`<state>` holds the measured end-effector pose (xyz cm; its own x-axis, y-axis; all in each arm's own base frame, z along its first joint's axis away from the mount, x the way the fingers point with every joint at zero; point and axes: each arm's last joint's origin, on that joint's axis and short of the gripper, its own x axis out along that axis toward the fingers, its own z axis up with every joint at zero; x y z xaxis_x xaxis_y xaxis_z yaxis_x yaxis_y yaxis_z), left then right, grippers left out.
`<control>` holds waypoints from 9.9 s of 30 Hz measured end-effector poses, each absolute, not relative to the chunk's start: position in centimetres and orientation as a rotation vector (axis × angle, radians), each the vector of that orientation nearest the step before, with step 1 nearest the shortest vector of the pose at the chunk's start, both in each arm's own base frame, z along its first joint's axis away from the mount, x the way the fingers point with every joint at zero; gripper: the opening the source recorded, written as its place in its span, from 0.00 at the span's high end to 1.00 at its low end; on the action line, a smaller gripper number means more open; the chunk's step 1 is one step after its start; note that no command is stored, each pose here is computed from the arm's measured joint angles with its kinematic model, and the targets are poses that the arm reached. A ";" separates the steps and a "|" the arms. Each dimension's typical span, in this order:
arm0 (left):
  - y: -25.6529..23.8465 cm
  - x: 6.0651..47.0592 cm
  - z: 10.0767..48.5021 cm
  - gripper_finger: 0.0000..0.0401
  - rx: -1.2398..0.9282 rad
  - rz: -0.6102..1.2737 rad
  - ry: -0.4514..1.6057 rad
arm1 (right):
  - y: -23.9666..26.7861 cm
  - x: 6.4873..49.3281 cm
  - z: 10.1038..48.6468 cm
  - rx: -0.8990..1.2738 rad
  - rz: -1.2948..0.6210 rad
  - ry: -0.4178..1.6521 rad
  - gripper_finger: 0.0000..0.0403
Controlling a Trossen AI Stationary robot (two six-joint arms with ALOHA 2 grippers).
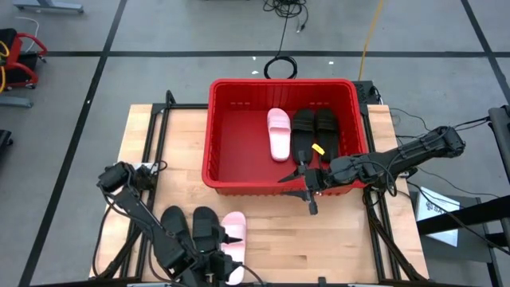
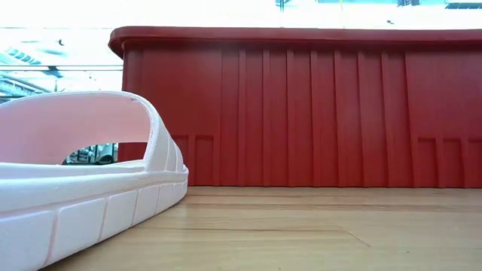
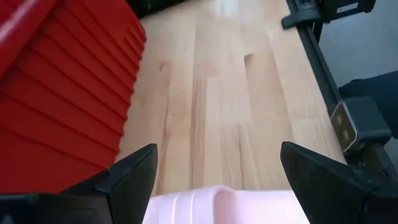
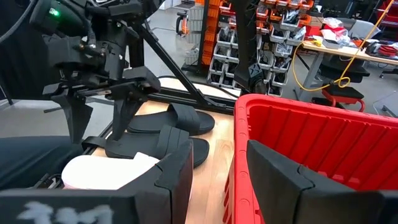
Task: Pick and place slides into bin
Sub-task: Put the pink slide into the red basket
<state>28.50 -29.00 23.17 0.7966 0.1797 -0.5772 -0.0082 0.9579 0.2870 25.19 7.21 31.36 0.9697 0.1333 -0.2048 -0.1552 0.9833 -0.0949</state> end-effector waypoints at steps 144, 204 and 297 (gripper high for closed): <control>-17.7 24.1 38.8 0.98 0.329 0.145 0.576 | 7.2 25.0 30.7 -0.068 0.143 0.277 0.65; 16.7 27.3 37.2 0.98 0.320 0.448 0.414 | -8.5 19.8 34.2 -0.267 -0.392 0.223 0.65; 19.7 36.8 18.0 0.63 0.207 0.572 0.750 | -13.2 20.5 32.3 -0.216 -0.368 0.268 0.65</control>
<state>36.82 19.70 18.03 0.5888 0.5590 -0.5838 -0.4153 0.8289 0.3747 20.49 -13.19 32.27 0.8986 -0.3808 -0.2178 0.3242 0.9110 -0.2549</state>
